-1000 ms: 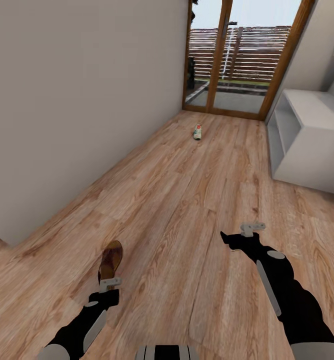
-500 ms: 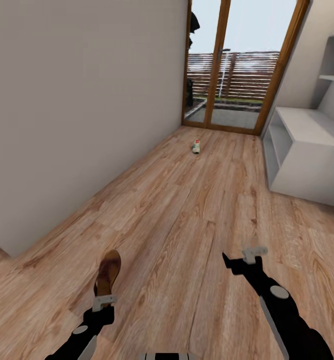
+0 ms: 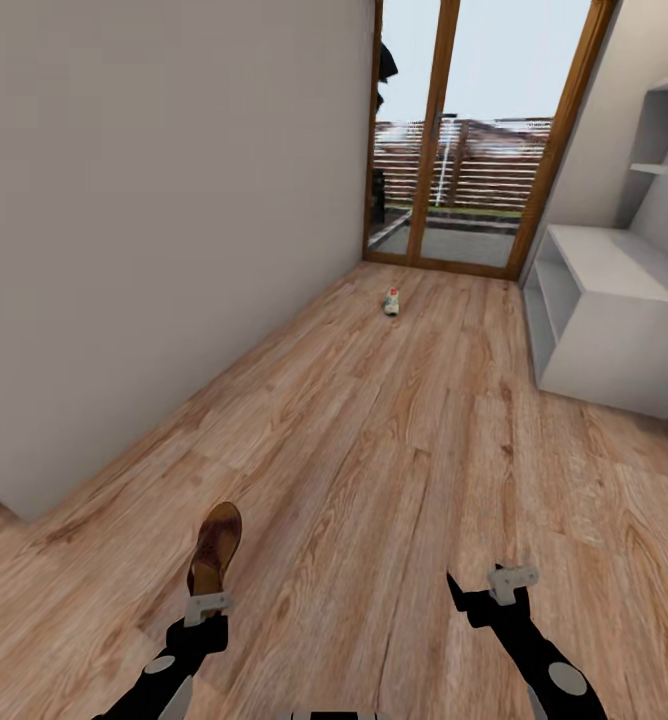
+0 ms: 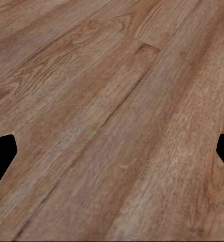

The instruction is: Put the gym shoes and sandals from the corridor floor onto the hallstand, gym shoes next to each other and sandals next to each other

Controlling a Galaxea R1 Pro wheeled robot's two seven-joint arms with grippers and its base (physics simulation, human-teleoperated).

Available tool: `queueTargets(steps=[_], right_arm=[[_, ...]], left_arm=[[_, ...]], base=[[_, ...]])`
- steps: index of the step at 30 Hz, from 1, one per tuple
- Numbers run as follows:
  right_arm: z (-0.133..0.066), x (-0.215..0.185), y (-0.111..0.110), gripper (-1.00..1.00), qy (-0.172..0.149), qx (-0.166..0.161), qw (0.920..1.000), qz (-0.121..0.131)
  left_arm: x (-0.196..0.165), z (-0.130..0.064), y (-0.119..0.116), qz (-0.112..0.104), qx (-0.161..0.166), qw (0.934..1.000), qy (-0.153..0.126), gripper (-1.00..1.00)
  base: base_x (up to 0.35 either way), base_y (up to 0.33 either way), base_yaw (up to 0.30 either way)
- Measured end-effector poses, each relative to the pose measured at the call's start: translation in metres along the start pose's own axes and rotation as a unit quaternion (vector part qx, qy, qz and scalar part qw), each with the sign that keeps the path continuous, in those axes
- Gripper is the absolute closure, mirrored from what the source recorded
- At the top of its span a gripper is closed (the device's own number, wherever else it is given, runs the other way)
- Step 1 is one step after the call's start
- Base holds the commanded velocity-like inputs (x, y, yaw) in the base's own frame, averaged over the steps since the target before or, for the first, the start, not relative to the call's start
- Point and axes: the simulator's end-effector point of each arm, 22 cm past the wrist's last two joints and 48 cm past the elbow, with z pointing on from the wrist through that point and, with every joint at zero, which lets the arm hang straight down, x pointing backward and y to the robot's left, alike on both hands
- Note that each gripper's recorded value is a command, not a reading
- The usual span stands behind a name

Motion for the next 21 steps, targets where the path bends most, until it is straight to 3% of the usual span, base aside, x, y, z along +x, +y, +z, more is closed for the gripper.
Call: queueTargets(steps=[9, 21], right_arm=[[-0.007, 0.025, 0.004, -1.0, 0.002, -0.004, 1.0, 0.004], [-0.009, 0.009, 0.002, -1.0, -0.018, 0.0, 0.9998, 0.005]], left_arm=[[-0.02, -0.007, -0.003, -0.001, 0.003, 0.9998, -0.019, 1.0], [-0.033, -0.013, -0.006, -0.002, 0.007, 0.9994, -0.033, 1.0]], base=[[0.0, 0.0, 0.0], [0.016, 0.009, 0.0]])
